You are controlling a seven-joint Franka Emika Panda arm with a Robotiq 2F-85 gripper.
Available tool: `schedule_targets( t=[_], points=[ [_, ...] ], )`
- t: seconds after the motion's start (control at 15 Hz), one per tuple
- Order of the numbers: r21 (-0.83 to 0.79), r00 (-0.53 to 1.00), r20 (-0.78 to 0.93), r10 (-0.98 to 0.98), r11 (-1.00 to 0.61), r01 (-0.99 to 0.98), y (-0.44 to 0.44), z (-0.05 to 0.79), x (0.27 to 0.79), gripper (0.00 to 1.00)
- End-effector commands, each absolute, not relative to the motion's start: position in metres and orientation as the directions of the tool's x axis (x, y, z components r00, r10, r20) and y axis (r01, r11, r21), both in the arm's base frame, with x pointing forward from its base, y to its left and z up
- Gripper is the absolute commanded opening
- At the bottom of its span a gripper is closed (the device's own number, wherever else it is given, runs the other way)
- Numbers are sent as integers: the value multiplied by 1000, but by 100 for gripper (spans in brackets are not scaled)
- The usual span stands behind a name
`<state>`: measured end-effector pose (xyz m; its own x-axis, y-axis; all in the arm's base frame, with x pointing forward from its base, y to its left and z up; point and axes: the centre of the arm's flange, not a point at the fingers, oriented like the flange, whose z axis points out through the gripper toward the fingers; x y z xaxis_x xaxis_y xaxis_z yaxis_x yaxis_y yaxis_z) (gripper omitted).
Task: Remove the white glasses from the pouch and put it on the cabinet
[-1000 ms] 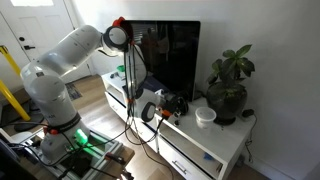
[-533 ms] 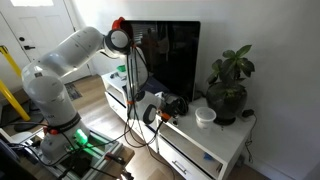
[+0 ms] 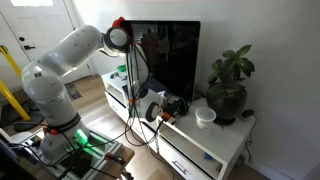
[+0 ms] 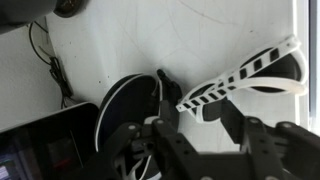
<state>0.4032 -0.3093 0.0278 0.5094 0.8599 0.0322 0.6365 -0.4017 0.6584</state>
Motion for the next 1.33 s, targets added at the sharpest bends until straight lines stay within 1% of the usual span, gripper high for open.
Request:
schedule_targets(
  t=[0.0,0.07,0.2,0.53,0.73,1.0,1.27],
  points=[
    [614,541,66,838,-461,640,-316,50,414,88],
    [597,559,75,826,-486,638,-316,54,416,96],
    [539,617,105,780,-566,624,-313,63,420,100],
    [400,769,164,618,-754,521,-301,110,433,100],
    [336,848,184,497,-843,421,-295,145,441,100],
    [270,927,197,318,-927,260,-290,184,445,100],
    [187,956,260,135,-978,88,-289,212,448,100]
  ],
)
